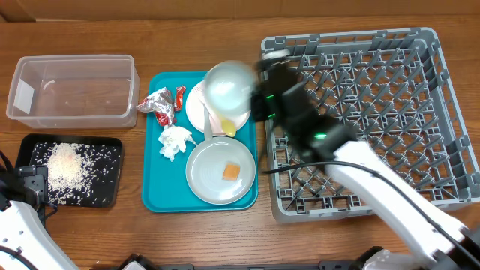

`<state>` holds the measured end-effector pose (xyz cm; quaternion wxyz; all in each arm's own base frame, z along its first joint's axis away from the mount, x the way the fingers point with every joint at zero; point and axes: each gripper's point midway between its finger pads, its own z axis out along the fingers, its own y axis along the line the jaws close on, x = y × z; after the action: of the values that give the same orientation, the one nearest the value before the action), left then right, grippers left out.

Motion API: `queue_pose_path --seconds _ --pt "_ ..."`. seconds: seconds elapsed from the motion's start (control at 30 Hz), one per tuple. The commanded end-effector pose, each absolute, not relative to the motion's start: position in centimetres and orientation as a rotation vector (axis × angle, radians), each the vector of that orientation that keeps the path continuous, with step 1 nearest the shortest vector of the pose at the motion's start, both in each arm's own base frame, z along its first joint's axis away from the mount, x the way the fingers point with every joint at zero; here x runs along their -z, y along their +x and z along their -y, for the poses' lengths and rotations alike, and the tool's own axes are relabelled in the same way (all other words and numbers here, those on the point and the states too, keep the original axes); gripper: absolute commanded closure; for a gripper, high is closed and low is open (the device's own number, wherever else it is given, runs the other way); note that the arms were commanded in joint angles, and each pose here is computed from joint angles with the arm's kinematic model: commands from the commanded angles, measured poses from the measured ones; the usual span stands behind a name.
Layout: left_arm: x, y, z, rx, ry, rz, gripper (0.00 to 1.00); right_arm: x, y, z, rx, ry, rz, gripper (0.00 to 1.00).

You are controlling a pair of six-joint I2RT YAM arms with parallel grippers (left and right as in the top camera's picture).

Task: Sort waste into correct bins and load items into the dishwasher rack
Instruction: 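Lift the bowl and carry it right over the gray dish rack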

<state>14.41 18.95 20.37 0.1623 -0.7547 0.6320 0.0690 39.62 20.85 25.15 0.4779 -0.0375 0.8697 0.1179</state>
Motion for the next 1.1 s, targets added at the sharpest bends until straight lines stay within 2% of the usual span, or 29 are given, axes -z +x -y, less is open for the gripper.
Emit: queue_pose_path --seconds 0.0,0.2,0.5,1.07 --pt "-21.0 14.6 -19.2 -0.190 -2.155 -1.771 0.00 -29.9 40.9 -12.9 0.015 0.127 -1.978 0.96" --pt "-21.0 14.6 -19.2 -0.190 -2.155 -1.771 0.00 -30.3 41.4 -2.6 0.339 0.382 -1.926 0.96" --pt "-21.0 14.6 -19.2 -0.190 -2.155 -1.771 0.00 -28.7 41.5 8.5 0.590 0.586 -1.927 0.96" --pt "-21.0 14.6 -19.2 -0.190 -2.155 -1.771 0.00 -22.1 44.2 12.6 1.141 0.406 -2.041 0.96"
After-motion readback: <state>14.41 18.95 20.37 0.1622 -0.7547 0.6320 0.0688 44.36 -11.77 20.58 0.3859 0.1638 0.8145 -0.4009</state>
